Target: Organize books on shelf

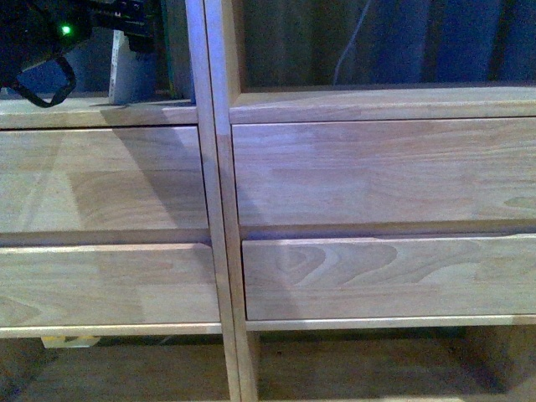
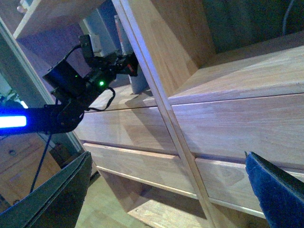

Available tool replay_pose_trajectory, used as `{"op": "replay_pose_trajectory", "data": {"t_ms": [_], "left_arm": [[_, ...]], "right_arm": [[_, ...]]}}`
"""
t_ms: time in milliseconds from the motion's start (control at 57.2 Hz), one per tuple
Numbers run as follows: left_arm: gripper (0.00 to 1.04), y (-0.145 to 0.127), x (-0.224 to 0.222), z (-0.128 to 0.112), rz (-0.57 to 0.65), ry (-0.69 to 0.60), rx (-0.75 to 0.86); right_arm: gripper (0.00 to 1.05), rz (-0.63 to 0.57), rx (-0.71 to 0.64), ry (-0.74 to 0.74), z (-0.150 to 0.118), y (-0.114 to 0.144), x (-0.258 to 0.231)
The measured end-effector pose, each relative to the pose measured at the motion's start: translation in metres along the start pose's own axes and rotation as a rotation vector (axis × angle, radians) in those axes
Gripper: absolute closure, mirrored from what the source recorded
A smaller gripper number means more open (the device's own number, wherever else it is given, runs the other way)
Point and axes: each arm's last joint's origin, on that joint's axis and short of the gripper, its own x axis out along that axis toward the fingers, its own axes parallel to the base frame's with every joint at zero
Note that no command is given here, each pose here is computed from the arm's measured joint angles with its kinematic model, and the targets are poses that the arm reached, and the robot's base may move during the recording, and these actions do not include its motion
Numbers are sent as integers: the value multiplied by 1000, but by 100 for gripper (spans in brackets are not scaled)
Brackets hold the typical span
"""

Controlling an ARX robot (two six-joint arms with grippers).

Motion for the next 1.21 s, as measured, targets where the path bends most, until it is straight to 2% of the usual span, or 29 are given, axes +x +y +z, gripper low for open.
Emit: {"op": "replay_pose_trajectory", "data": {"t_ms": [192,437,682,769,891,944,979,1066,1101,1206], "left_arm": [[7,2,-34,15,9,-5,-33],[7,5,-101,48,6,-4,-87],[7,20,-164,74,1,57,-175],[7,20,-171,82,-1,38,-187],[8,20,-171,81,6,48,-194],[16,18,-175,80,98,163,-201],[23,16,-183,76,154,263,-205],[37,9,-207,64,187,350,-205],[42,7,-216,59,192,360,-205],[60,-1,-241,45,187,372,-203]], "right_arm": [[7,0,0,0,0,0,0],[7,0,0,0,0,0,0],[7,0,-1,0,0,0,0],[7,0,-1,0,0,0,0],[7,1,0,0,0,0,0],[12,-134,-39,-8,-1,2,1],[19,-285,-97,9,-5,3,-2],[32,-515,-236,42,-16,-1,-14],[37,-557,-280,49,-20,-3,-18],[54,-575,-347,78,-30,-10,-32]]}}
